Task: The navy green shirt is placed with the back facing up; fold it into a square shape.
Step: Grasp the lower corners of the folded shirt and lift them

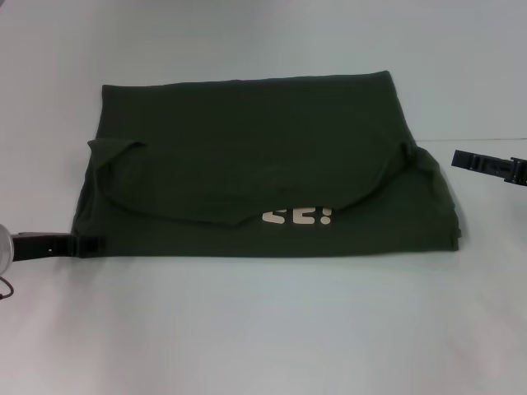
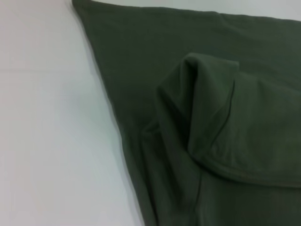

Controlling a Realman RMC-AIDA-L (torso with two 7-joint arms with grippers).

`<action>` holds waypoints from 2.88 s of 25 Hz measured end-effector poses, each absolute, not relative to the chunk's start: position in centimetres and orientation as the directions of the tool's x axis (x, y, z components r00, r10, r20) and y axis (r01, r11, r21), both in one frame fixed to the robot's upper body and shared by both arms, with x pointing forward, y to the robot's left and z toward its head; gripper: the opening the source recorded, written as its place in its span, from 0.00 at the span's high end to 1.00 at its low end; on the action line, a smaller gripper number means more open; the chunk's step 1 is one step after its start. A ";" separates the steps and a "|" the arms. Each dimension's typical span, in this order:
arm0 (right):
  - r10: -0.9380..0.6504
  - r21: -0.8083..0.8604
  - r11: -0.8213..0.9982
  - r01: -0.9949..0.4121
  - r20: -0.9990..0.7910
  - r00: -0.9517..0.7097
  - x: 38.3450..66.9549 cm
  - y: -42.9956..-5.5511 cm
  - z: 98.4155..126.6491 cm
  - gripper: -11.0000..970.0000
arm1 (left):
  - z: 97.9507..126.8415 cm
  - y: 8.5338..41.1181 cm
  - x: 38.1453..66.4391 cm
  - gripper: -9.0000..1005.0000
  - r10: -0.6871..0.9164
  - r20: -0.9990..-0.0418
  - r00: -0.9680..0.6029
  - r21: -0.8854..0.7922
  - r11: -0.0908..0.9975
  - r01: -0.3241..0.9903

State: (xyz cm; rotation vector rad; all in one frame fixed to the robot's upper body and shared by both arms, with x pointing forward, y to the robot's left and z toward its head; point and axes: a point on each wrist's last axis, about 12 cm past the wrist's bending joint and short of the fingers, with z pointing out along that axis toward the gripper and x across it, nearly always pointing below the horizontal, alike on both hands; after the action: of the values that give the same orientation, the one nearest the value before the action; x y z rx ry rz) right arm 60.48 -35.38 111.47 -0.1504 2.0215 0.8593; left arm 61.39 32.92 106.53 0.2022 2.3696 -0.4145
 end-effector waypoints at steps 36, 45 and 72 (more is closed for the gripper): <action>0.166 0.566 0.746 -0.351 -0.668 -0.725 62.7 -35.1 114.2 0.09 | 106.7 32.8 62.0 0.99 0.027 -0.668 -0.744 -0.214 0.950 0.227; -0.076 0.398 0.866 -0.302 -0.493 -0.867 64.9 -33.6 115.6 0.09 | 106.8 32.9 62.1 0.99 0.017 -0.672 -0.740 -0.218 0.951 0.220; -0.219 0.219 0.892 -0.396 -0.556 -0.802 65.0 -29.3 110.2 0.23 | 106.8 32.8 62.1 0.99 0.014 -0.673 -0.739 -0.220 0.951 0.218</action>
State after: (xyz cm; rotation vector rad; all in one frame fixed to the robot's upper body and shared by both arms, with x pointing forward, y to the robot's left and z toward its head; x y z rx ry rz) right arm 65.03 -29.26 110.16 -0.4436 2.5209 0.4430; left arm 62.13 32.79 106.80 0.1622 2.3804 -0.3705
